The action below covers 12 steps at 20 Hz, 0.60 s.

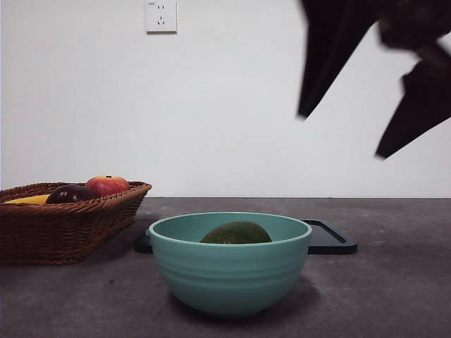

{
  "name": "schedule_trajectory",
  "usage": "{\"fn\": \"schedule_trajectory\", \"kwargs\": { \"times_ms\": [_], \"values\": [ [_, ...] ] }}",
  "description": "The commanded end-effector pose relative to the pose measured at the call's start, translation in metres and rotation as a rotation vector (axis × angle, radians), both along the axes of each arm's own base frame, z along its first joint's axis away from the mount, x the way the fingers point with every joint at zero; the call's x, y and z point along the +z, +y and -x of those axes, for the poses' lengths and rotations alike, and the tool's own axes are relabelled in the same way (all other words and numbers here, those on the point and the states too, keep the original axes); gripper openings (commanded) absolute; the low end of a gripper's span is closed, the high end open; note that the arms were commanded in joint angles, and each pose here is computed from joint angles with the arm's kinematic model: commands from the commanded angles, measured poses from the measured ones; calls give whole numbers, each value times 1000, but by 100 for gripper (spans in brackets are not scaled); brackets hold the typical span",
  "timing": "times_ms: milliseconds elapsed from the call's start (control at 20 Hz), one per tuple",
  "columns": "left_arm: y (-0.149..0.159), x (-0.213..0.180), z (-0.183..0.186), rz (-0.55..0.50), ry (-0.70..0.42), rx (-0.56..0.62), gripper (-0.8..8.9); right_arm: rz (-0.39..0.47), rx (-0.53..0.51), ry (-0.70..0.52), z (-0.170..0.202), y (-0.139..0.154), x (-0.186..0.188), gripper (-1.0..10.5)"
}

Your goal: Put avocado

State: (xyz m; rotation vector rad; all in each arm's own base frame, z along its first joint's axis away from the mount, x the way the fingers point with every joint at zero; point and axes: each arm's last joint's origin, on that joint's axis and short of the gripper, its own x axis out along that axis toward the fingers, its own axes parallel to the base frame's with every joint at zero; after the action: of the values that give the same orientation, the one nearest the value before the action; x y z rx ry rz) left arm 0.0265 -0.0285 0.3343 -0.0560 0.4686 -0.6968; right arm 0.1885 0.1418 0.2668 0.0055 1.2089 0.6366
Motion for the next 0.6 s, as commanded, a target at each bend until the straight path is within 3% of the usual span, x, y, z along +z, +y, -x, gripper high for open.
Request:
{"fn": "schedule_trajectory", "kwargs": {
  "times_ms": [50, 300, 550, 600],
  "values": [
    [0, 2, 0, 8, -13, -8, 589, 53, 19, 76, -13, 21, -11, 627],
    [0, 2, 0, 8, -13, -8, 589, 184, 53, 182, -27, 45, -48, 619],
    [0, 2, 0, 8, -13, -8, 589, 252, 59, 250, -36, 55, -79, 516],
    [0, 2, 0, 7, -13, -8, 589, 249, 60, 257, -38, 57, -83, 432]
  ]
}}
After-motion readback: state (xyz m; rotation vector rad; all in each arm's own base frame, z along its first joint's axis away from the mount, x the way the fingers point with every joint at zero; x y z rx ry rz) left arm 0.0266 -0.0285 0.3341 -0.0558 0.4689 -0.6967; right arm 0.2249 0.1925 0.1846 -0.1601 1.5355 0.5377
